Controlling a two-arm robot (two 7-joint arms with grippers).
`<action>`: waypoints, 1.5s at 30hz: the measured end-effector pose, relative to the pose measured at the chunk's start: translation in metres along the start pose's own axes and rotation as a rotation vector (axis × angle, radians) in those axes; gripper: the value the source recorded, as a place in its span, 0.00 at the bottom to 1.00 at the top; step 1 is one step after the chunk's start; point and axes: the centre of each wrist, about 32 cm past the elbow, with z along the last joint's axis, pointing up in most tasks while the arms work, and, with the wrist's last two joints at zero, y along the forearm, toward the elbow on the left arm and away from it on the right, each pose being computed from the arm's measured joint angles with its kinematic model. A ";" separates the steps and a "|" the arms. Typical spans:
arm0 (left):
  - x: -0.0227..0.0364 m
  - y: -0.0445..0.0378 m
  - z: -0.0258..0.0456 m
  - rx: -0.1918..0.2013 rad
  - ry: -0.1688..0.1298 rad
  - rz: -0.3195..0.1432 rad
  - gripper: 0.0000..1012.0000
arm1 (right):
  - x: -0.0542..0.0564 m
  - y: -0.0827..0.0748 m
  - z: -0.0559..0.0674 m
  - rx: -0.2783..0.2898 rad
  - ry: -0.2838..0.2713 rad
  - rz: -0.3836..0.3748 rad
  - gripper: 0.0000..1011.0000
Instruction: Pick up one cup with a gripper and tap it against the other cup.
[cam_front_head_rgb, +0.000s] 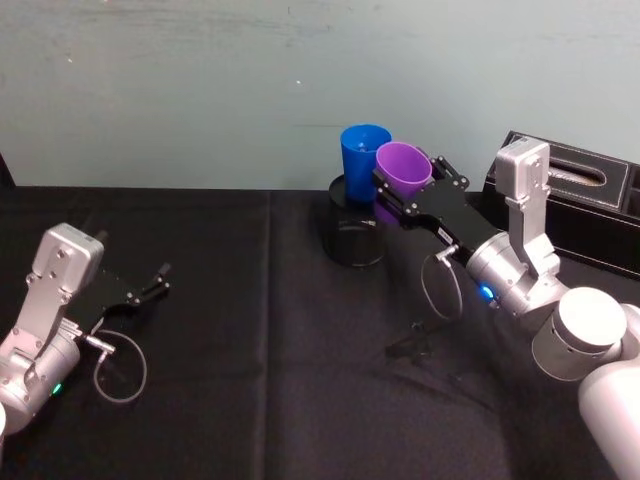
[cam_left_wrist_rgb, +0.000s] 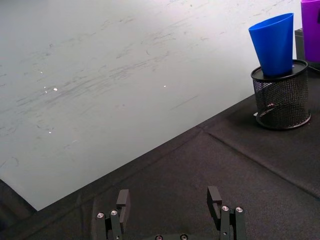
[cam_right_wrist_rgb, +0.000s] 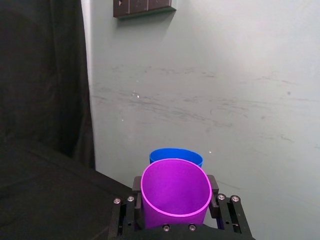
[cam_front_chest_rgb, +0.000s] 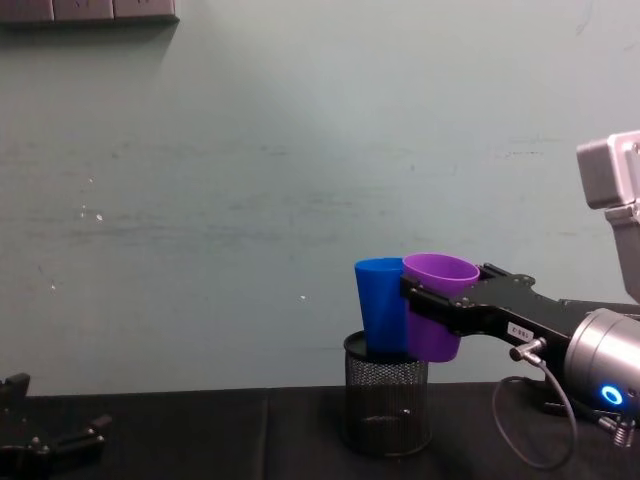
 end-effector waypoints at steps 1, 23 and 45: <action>0.0000 0.0000 0.0000 0.000 0.000 0.000 1.00 | 0.000 0.000 0.000 0.000 0.000 0.000 0.73; 0.0000 0.0000 0.0000 0.000 0.000 0.000 1.00 | 0.006 0.012 -0.004 -0.003 0.012 0.012 0.73; 0.0000 0.0000 0.0000 0.000 0.000 0.000 1.00 | 0.009 0.016 -0.005 0.000 0.004 0.020 0.73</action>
